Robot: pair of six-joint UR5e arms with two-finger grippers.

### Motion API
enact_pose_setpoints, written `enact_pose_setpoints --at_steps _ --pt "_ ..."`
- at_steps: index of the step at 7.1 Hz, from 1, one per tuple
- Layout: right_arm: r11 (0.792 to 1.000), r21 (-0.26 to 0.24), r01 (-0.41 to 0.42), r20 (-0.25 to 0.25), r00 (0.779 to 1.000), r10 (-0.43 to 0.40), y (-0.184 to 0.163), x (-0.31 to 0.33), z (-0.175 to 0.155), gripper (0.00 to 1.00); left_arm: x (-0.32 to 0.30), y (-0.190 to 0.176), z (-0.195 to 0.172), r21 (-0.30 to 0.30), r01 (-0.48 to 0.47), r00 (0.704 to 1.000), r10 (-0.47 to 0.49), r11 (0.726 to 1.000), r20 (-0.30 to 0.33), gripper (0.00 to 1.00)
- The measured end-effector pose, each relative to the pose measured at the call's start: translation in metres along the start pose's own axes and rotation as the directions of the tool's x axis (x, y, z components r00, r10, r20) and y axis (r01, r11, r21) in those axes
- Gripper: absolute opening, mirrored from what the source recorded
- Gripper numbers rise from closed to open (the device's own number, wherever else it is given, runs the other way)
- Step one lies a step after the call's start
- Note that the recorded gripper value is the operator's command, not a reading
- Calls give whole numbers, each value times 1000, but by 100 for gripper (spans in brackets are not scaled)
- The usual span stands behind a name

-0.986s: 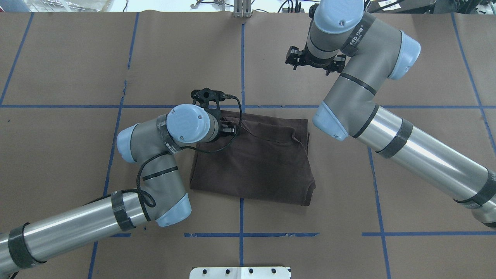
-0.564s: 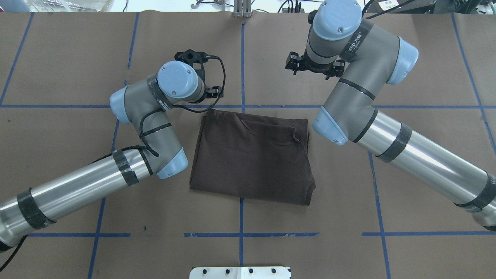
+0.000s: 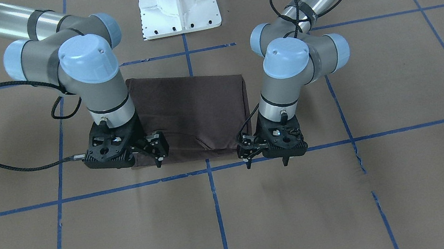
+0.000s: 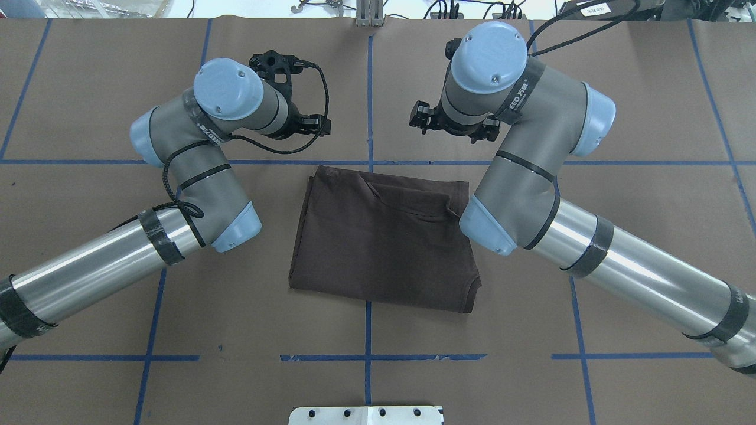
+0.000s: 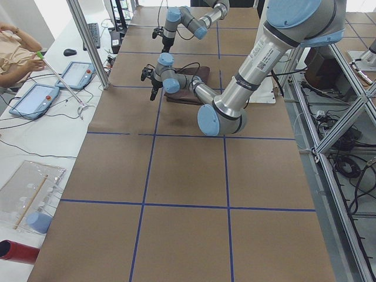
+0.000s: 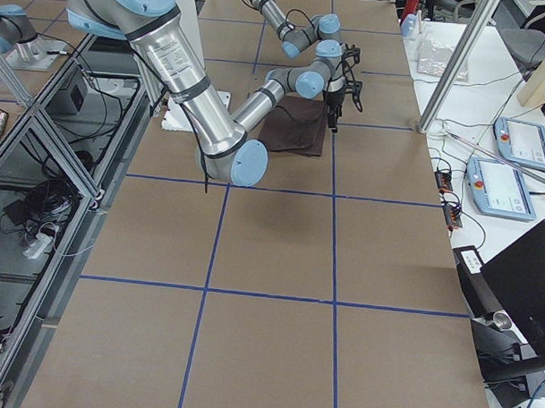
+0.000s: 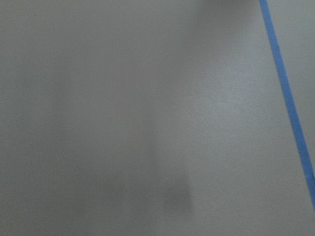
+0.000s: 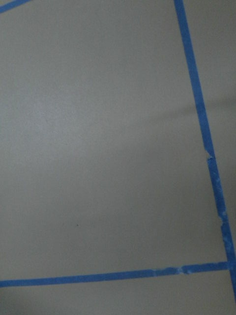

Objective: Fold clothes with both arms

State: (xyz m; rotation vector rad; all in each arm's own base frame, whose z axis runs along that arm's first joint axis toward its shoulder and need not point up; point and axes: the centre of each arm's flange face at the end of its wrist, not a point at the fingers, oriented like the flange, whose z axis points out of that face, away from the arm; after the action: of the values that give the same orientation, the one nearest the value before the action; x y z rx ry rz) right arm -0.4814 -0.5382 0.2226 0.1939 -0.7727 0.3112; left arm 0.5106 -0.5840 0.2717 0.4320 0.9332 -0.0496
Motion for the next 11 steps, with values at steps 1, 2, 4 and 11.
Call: enact_pose_setpoints --at_steps 1,2,4,11 --pt "1000 9 4 14 1000 -4 23 -11 -4 100 -7 3 -7 -4 -13 1000 13 1000 -23 100" --pt "1000 6 7 23 1000 -7 36 -16 -14 100 -17 -1 -18 -13 -23 999 22 1000 -42 100" --pt "998 -36 45 5 999 -45 12 9 -43 100 -72 -7 -66 -23 -101 994 99 995 -48 100" --pt "921 -216 324 -52 938 -342 -126 499 -93 100 -377 25 -268 -156 -259 943 285 953 173 100"
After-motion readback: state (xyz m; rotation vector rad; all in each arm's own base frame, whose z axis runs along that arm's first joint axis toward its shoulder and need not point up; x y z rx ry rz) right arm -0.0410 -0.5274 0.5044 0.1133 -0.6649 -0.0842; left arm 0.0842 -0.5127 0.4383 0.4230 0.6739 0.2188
